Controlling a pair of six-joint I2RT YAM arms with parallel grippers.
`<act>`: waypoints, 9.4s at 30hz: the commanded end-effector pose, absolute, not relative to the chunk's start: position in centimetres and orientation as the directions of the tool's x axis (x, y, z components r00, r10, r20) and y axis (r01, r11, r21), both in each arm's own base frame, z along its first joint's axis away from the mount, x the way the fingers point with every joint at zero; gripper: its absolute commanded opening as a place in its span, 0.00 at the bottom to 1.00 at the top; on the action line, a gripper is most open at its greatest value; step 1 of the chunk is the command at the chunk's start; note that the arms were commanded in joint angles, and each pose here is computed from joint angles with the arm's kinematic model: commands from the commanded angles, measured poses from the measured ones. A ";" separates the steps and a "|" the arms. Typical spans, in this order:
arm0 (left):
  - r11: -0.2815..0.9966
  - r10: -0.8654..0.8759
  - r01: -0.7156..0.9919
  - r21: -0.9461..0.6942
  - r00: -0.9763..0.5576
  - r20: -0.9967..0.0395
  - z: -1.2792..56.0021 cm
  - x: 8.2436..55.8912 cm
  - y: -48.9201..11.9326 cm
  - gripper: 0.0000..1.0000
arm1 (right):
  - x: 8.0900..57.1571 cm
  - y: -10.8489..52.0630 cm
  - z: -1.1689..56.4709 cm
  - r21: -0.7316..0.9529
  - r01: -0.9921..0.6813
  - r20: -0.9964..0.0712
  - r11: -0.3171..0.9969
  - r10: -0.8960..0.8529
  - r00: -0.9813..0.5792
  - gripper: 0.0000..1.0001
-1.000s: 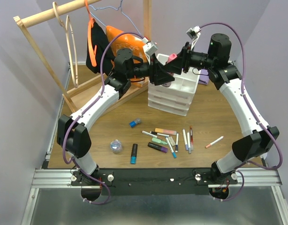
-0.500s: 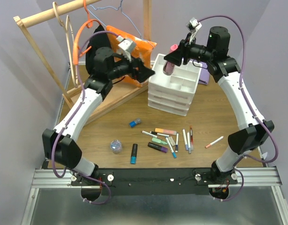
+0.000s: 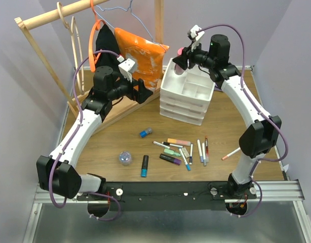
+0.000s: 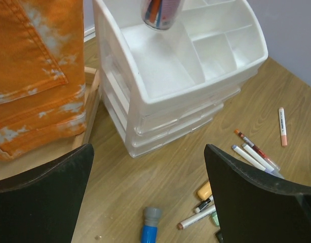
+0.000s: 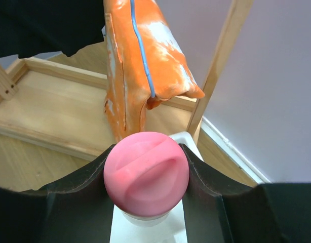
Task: Sort the stationery into containers
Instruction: Place the stationery in the storage box, then pick up the stationery from the center of the board.
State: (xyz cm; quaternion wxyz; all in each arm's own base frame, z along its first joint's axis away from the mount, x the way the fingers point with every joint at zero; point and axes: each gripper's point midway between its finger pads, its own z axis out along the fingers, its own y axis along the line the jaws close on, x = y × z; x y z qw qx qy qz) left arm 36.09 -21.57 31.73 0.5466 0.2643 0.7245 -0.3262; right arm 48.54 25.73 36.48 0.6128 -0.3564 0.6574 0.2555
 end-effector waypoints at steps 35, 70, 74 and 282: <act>0.664 0.131 0.733 -0.144 -0.304 -0.943 27.7 34.9 -20.5 0.99 | 49.9 27.0 34.9 -0.160 -0.749 -0.980 0.642 -0.195 0.042 0.70; 0.564 0.720 0.825 0.040 -0.467 -0.513 15.5 25.8 -17.6 0.93 | 23.6 14.0 27.7 -0.220 -0.745 -0.882 0.630 -0.455 -0.125 0.69; 0.550 0.748 0.835 0.023 -0.481 -0.457 14.5 25.3 -17.2 0.89 | 24.1 12.9 26.4 -0.281 -0.739 -0.830 0.613 -0.542 -0.133 0.67; 0.183 0.917 0.983 0.025 -0.162 -0.365 4.2 16.9 -12.0 0.75 | 27.7 19.7 23.8 0.138 -0.769 -0.873 0.624 -0.291 -0.393 0.68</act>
